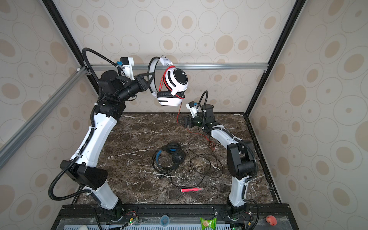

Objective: Wrap the headphones

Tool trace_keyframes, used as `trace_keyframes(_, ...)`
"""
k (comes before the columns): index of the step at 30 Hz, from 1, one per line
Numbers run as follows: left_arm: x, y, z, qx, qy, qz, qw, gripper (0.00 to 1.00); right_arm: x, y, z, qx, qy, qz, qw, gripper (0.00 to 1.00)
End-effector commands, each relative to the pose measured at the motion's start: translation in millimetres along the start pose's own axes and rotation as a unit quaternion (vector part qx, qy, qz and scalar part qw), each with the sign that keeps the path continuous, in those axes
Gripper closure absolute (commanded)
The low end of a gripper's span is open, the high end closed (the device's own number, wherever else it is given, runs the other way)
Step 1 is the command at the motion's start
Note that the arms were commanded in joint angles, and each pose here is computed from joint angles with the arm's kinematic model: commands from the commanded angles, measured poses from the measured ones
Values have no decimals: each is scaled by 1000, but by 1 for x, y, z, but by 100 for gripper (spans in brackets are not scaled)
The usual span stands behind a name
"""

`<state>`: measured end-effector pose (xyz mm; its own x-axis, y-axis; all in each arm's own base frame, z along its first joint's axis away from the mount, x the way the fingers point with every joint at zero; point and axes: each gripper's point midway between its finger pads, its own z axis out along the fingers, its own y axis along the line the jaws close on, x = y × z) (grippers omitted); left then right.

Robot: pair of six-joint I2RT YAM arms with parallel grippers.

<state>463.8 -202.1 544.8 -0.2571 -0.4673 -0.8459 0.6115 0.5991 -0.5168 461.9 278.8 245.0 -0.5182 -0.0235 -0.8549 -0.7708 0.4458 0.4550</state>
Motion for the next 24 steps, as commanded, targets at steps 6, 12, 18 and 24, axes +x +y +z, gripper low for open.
trace_keyframes(6,-30,-23,-12,19,-36,4,999,100,14,8,-24,19,32,-59,998,31)
trace_keyframes(12,-33,-25,-12,19,-36,3,999,100,17,6,-22,16,39,-70,997,30)
trace_keyframes(18,-32,-24,-11,17,-32,-1,999,100,17,-9,-32,35,53,-88,994,30)
trace_keyframes(24,-31,-23,-10,16,-30,-6,999,100,15,-17,-24,45,33,-74,996,30)
